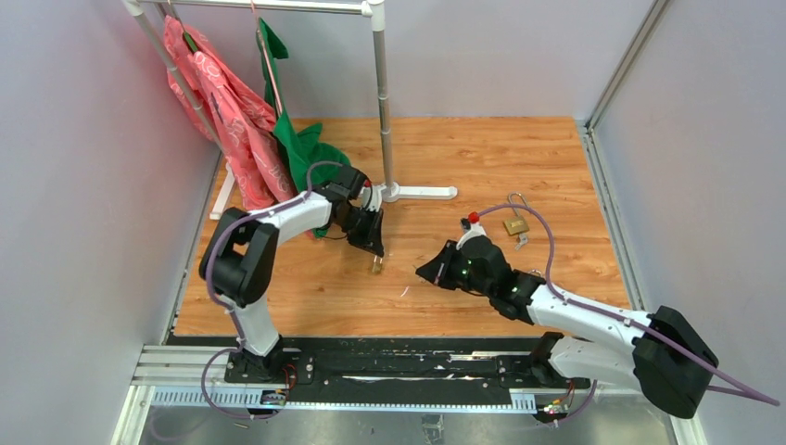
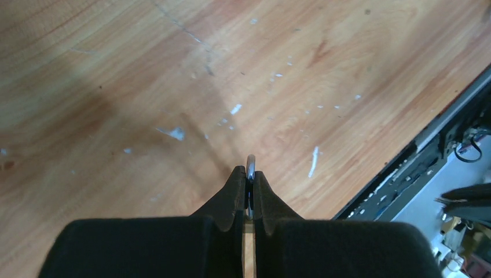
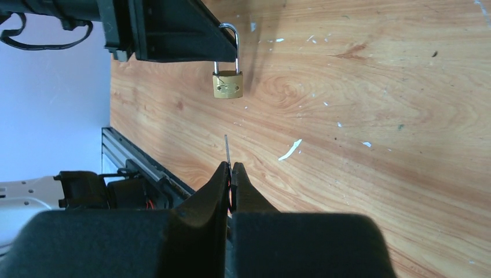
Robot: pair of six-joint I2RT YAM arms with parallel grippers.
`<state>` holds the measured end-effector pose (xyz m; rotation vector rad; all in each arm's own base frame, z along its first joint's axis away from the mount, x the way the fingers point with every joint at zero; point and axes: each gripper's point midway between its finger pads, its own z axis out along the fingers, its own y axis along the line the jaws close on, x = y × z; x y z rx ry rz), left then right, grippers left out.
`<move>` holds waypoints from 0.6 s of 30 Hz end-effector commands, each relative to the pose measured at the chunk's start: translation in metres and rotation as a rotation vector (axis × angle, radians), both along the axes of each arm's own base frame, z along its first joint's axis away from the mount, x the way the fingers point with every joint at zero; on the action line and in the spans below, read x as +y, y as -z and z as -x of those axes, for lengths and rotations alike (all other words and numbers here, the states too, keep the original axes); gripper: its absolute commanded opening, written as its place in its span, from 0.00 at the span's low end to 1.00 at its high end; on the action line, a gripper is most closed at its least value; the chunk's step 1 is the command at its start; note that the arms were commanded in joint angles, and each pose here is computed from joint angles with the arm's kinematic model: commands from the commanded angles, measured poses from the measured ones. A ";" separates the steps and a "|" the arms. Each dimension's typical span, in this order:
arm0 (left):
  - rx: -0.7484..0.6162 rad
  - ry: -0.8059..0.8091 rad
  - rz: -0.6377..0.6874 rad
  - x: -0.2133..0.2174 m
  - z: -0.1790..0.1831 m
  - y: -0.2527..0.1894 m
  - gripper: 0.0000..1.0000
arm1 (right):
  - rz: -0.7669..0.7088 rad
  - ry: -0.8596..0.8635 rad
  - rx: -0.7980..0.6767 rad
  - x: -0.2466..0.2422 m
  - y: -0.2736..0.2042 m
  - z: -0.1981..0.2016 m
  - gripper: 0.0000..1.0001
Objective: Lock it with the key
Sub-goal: Place the lock at the center of the board.
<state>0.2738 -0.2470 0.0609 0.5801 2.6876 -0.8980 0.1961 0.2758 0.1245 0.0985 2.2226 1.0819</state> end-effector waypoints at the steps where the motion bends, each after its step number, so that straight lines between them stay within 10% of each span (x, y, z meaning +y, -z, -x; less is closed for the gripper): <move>1: 0.062 0.044 0.001 0.000 -0.010 0.016 0.00 | -0.050 0.079 -0.011 0.002 -0.004 -0.011 0.00; 12: 0.031 -0.090 -0.142 0.034 -0.038 0.039 0.00 | 0.010 0.148 -0.028 -0.026 0.006 -0.007 0.00; 18: 0.006 -0.125 -0.190 0.041 -0.045 0.041 0.46 | 0.012 0.140 -0.016 -0.024 0.007 -0.006 0.00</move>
